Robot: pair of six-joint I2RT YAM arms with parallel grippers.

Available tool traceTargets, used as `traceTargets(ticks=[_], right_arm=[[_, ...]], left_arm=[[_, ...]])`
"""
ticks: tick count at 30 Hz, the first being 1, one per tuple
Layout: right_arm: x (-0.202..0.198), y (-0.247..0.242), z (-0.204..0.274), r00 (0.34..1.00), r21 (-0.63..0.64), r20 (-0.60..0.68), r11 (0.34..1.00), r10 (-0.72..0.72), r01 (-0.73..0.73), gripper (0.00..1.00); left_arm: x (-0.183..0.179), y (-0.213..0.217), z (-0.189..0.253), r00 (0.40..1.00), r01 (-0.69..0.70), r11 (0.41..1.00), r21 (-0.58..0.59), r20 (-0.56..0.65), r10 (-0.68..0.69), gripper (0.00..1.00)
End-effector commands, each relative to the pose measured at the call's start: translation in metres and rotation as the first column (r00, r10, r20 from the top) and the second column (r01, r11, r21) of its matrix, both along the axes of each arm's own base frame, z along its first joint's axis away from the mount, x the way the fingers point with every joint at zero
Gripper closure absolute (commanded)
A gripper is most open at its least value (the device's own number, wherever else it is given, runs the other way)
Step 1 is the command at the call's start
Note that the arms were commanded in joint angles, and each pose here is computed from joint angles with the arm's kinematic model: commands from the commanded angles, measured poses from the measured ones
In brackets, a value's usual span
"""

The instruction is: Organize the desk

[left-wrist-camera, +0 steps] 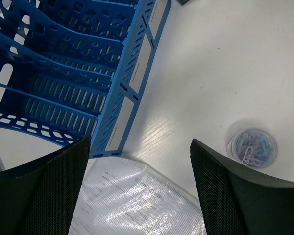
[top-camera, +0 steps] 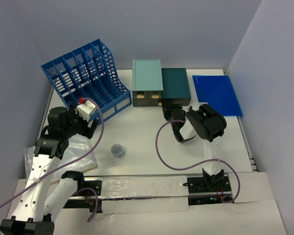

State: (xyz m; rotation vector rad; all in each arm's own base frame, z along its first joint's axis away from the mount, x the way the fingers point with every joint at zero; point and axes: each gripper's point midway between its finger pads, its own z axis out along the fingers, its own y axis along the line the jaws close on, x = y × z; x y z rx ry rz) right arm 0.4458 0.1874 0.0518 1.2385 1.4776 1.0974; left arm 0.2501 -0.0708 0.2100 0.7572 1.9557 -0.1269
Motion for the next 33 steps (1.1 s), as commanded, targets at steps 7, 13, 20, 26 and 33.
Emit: traceTargets(ticks=[7,13,20,26,33], right_arm=[[-0.001,-0.005,0.004,1.0,-0.008,0.021,1.0,-0.02,0.02,0.81],[-0.02,-0.009,0.009,1.0,-0.022,0.022,1.0,0.002,-0.002,0.86],[-0.056,-0.012,0.015,1.0,-0.056,0.022,0.998,0.02,-0.018,0.86],[-0.099,-0.016,0.004,0.998,-0.073,-0.009,0.996,0.059,-0.06,0.87],[-0.123,-0.008,-0.009,0.993,-0.11,-0.03,0.987,0.115,-0.118,0.73]], left_arm=[[0.008,-0.001,0.023,0.996,0.012,1.0,-0.007,0.086,-0.011,0.11],[0.007,-0.002,0.023,0.996,0.014,1.0,-0.01,0.087,-0.013,0.11],[0.008,-0.002,0.023,0.996,0.013,1.0,-0.012,0.091,-0.012,0.11],[0.006,-0.003,0.024,0.996,0.018,1.0,-0.017,0.093,-0.016,0.11],[0.007,-0.004,0.025,0.995,0.022,1.0,-0.021,0.096,-0.02,0.11]])
